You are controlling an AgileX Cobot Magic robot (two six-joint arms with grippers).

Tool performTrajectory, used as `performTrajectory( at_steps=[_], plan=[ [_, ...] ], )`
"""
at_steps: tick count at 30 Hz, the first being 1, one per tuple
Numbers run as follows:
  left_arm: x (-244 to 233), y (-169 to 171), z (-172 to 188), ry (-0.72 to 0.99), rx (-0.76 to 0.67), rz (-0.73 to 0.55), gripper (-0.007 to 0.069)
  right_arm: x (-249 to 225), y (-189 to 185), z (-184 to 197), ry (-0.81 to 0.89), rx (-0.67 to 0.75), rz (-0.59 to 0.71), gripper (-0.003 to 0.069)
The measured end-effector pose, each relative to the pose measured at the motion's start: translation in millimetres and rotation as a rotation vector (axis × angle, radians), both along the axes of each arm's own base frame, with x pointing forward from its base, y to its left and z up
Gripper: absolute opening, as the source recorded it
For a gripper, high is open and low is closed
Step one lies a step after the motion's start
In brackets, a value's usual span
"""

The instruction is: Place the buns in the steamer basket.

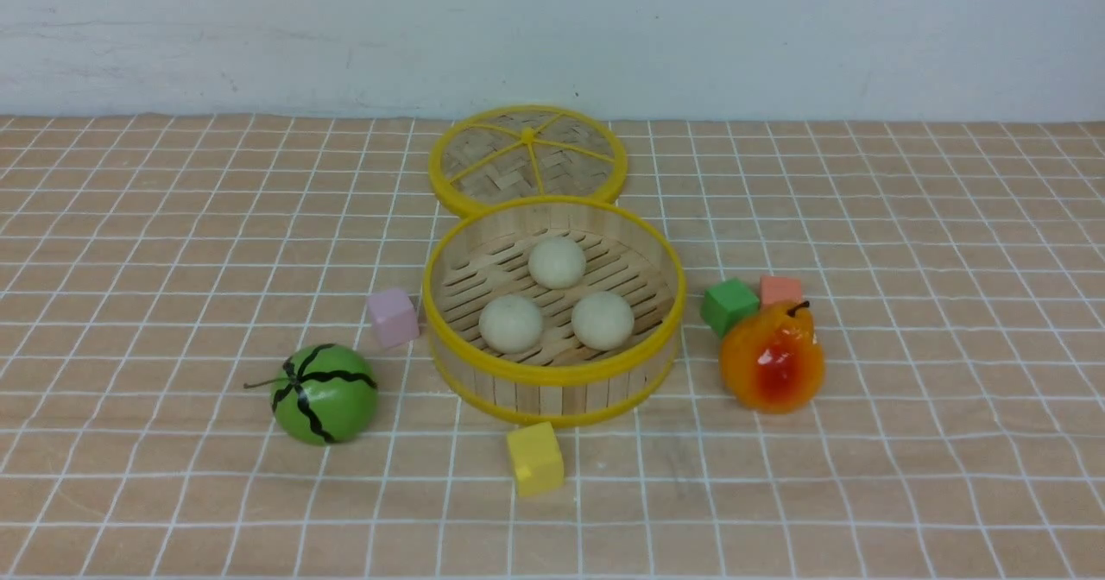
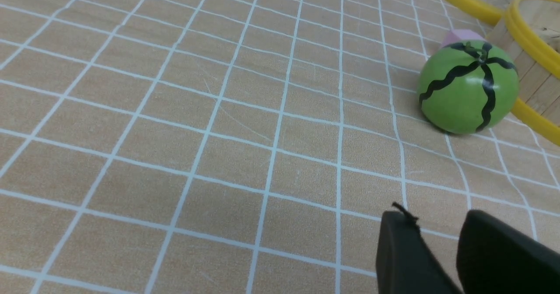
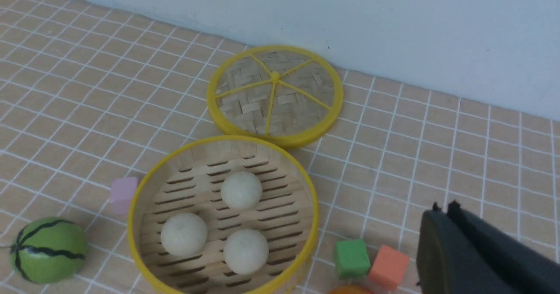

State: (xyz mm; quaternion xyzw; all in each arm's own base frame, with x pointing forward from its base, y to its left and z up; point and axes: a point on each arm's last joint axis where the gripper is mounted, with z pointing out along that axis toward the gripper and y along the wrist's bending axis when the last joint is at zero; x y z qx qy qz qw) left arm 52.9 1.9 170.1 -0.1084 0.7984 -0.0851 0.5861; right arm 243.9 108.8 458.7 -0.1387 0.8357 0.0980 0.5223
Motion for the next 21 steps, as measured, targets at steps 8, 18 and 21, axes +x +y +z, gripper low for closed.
performTrajectory(
  at_steps=[8, 18, 21],
  plan=[
    [0.0, 0.0, 0.0, 0.0, 0.0, 0.0, 0.0198, -83.6, -37.8, -86.1, -0.19, 0.075, 0.035, -0.0021],
    [0.0, 0.0, 0.0, 0.0, 0.0, 0.0, 0.0208, -137.6, -58.0, -184.4, -0.265, 0.148, 0.084, -0.0018],
    [0.0, 0.0, 0.0, 0.0, 0.0, 0.0, 0.0214, -145.3, -61.2, -189.8, -0.284, 0.191, 0.08, -0.0017]
  ],
)
